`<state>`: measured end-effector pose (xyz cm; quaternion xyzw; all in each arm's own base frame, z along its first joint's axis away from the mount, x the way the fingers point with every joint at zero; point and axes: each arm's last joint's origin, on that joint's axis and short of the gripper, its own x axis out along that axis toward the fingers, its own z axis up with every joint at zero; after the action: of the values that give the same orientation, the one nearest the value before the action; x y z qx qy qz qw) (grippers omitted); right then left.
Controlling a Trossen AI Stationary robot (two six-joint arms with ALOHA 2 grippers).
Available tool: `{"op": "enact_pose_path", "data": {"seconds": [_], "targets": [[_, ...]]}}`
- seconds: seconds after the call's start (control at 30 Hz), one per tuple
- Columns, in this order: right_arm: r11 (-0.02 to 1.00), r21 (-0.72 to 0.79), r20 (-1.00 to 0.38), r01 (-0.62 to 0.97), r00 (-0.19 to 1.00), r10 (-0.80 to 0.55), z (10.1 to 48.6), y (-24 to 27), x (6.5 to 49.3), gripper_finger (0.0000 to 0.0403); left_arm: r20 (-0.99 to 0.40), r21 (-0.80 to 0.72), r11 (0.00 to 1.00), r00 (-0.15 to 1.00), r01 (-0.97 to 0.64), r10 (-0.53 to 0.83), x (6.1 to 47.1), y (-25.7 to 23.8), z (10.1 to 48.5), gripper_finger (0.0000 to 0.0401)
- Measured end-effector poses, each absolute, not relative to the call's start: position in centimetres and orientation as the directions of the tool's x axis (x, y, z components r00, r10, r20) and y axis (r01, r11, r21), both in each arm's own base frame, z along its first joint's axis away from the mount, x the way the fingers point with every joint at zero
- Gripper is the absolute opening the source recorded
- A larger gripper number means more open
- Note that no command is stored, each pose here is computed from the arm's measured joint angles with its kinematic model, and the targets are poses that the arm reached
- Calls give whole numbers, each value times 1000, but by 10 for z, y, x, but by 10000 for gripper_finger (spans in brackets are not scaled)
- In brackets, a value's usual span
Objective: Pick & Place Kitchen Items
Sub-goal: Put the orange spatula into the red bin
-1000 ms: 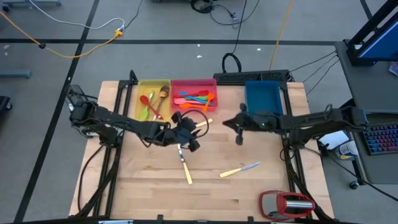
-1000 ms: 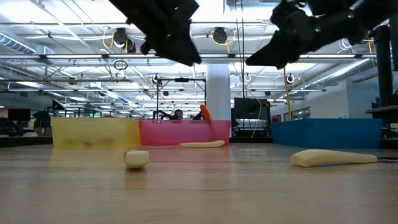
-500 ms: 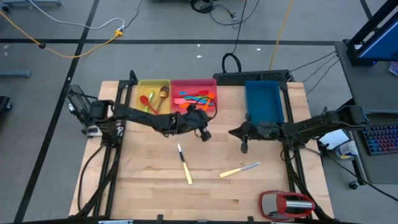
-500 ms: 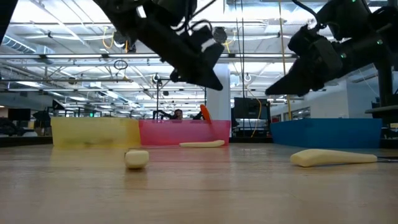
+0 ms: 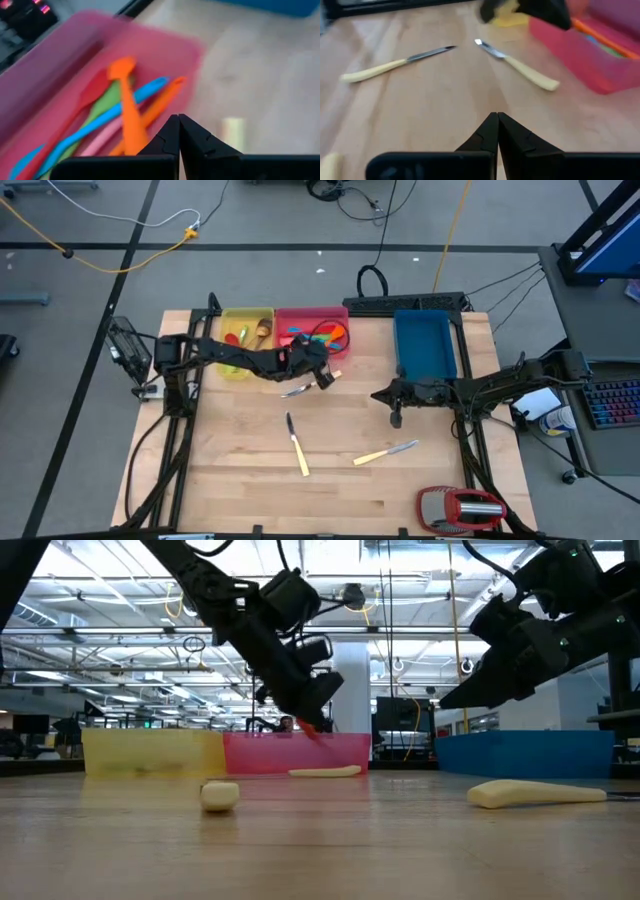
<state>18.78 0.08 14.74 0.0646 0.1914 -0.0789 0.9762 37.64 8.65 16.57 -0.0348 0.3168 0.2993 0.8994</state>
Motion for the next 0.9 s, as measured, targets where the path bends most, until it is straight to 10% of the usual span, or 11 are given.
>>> {"op": "enact_pose_path", "data": {"seconds": [0.43, 0.9], "targets": [[973, 205, -389, -108, 903, 182, 147, 38, 184, 26, -640, 127, 735, 511, -666, 574, 361, 112, 166, 2], [974, 191, -351, -123, 918, 185, 130, 87, 185, 155, -463, 28, 830, 729, -556, 504, 352, 60, 245, 8]]}}
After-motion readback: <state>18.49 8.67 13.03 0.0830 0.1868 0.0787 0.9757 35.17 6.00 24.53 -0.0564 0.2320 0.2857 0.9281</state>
